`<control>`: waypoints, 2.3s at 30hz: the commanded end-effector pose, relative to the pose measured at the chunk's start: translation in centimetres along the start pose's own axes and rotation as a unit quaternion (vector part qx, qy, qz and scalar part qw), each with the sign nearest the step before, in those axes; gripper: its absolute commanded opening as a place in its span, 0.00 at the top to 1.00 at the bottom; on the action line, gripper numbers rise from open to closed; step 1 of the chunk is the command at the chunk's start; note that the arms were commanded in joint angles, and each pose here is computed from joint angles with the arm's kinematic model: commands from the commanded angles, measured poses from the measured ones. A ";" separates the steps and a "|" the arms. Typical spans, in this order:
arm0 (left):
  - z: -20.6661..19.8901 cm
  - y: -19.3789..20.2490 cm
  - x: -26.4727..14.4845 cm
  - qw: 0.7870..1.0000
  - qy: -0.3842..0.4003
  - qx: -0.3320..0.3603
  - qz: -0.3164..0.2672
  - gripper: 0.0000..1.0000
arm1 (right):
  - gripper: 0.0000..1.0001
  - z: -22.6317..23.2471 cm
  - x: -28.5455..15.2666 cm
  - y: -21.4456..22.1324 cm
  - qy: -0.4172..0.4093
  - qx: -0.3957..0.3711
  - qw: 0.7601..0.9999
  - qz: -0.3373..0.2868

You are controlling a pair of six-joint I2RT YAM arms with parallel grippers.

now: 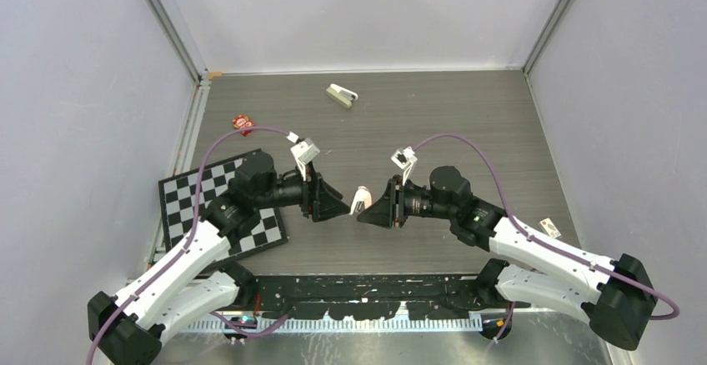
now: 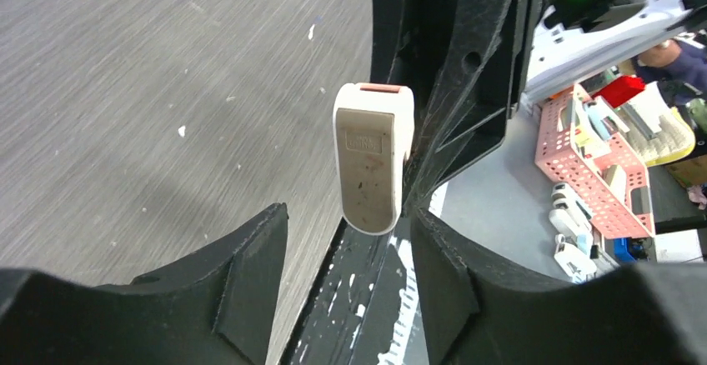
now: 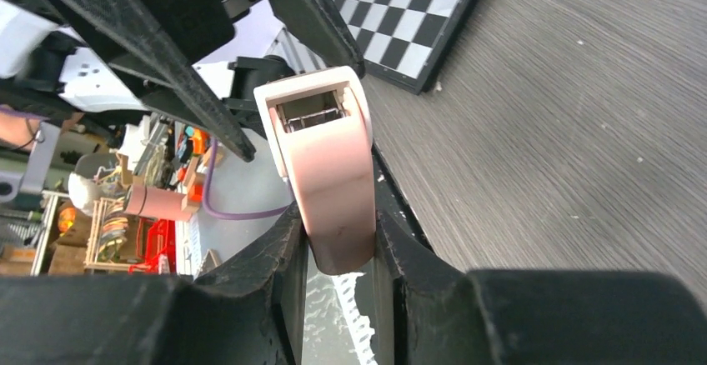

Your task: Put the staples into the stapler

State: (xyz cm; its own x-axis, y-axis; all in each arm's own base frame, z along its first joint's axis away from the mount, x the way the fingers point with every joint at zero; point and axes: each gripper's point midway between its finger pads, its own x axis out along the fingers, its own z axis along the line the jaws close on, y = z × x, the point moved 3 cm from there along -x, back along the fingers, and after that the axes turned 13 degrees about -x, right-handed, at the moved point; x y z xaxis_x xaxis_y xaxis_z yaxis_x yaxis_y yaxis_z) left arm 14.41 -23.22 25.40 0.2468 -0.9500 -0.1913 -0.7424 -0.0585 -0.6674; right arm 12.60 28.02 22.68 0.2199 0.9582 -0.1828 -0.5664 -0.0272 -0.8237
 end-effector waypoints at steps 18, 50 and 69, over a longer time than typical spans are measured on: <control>3.6 -0.2 2.0 0.990 -0.115 0.079 0.008 0.37 | 0.99 -2.3 1.6 -1.2 0.083 0.073 0.994 -0.002; 8.0 -4.9 1.5 0.916 -0.291 0.263 -0.090 0.68 | 0.99 -2.3 2.5 3.2 0.048 0.094 0.989 0.102; 3.8 0.2 -0.1 0.938 -0.131 0.320 0.027 0.38 | 0.99 -3.2 2.8 3.6 0.092 0.129 0.978 0.133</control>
State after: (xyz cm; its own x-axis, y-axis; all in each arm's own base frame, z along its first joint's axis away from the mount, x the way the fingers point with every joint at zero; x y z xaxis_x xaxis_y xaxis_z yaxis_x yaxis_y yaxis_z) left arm 19.16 -21.35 22.20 0.5751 -0.7370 -0.3550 -0.2904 0.2217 -0.9309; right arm 13.27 28.72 15.02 0.1575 0.8276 -0.5388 -0.8167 -0.1976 -0.5422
